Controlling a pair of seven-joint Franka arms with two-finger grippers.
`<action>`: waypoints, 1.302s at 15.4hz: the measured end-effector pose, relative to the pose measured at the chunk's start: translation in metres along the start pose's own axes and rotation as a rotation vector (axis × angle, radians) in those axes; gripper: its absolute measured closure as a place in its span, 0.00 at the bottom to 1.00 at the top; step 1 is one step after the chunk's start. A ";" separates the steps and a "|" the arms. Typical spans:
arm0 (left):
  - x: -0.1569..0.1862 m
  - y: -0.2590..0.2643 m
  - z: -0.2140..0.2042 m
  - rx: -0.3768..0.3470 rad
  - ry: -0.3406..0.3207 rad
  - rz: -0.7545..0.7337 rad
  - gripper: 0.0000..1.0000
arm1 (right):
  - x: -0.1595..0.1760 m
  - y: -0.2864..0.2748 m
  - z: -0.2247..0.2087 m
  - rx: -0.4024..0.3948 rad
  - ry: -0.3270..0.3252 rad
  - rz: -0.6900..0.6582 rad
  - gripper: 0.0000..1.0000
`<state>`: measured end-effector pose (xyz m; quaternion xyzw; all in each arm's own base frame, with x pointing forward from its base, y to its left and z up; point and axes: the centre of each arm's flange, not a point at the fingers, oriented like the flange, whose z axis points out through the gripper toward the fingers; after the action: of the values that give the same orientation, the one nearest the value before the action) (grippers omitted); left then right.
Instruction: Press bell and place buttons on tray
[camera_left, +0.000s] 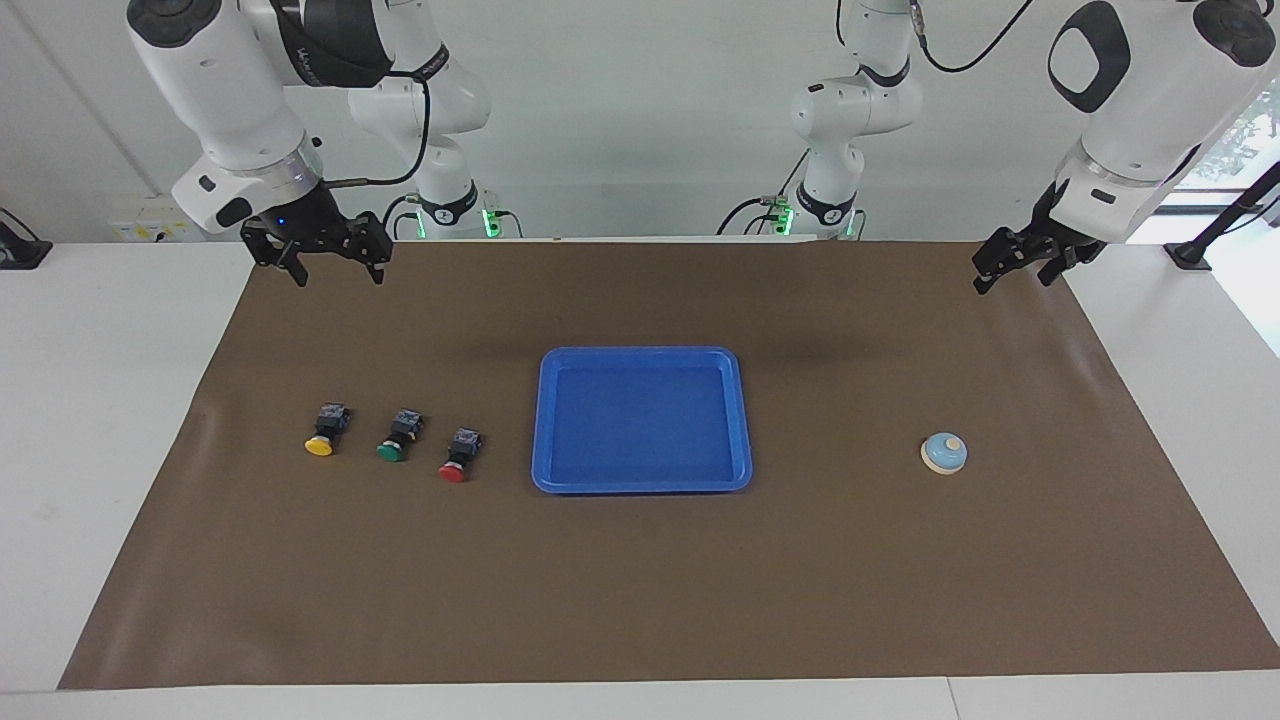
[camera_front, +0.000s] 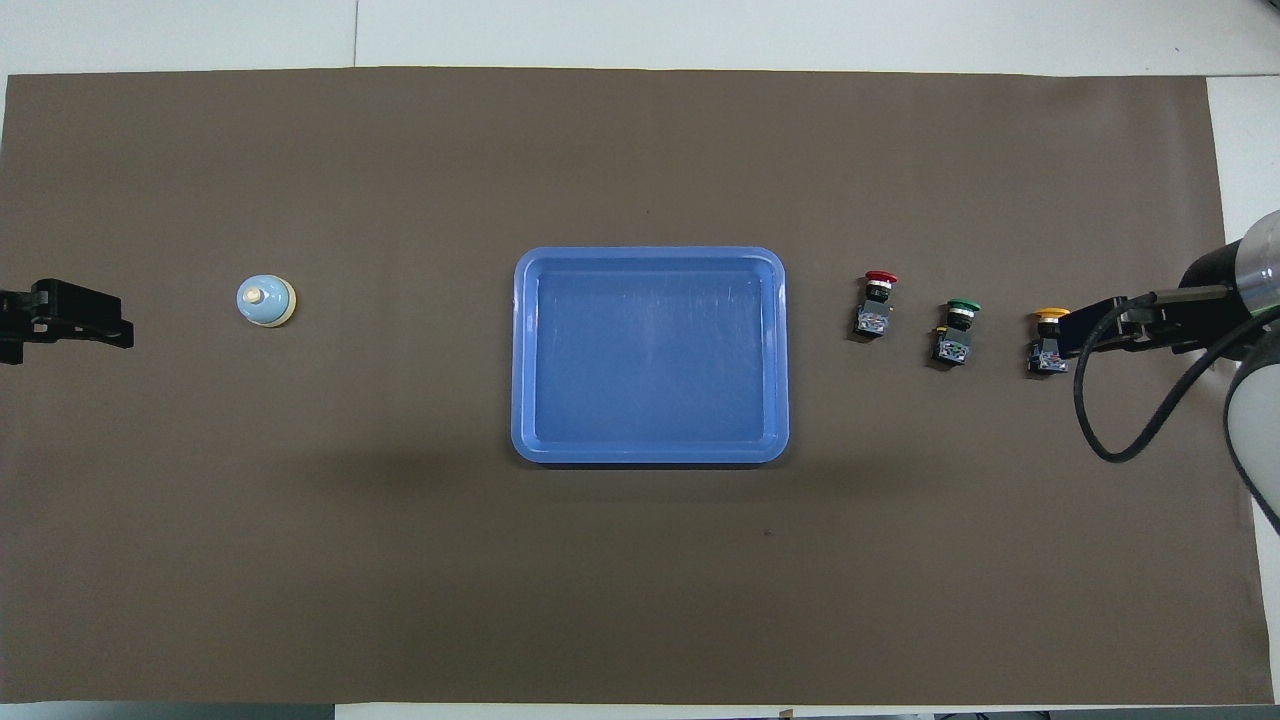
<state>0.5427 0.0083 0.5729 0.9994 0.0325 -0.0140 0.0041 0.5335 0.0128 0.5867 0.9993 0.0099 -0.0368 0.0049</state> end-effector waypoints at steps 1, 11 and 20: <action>0.000 0.000 0.011 0.000 0.001 0.000 0.06 | 0.000 0.000 0.000 0.000 0.000 0.000 0.00; 0.036 -0.008 0.137 -0.011 0.017 -0.015 0.99 | 0.000 0.000 0.000 0.000 0.000 0.000 0.00; 0.065 -0.011 0.186 -0.020 0.053 -0.023 0.99 | 0.000 0.000 0.000 0.000 0.000 0.000 0.00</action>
<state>0.6014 0.0218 0.3852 0.9988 0.0444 0.0127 0.0132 0.5335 0.0128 0.5867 0.9993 0.0099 -0.0368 0.0049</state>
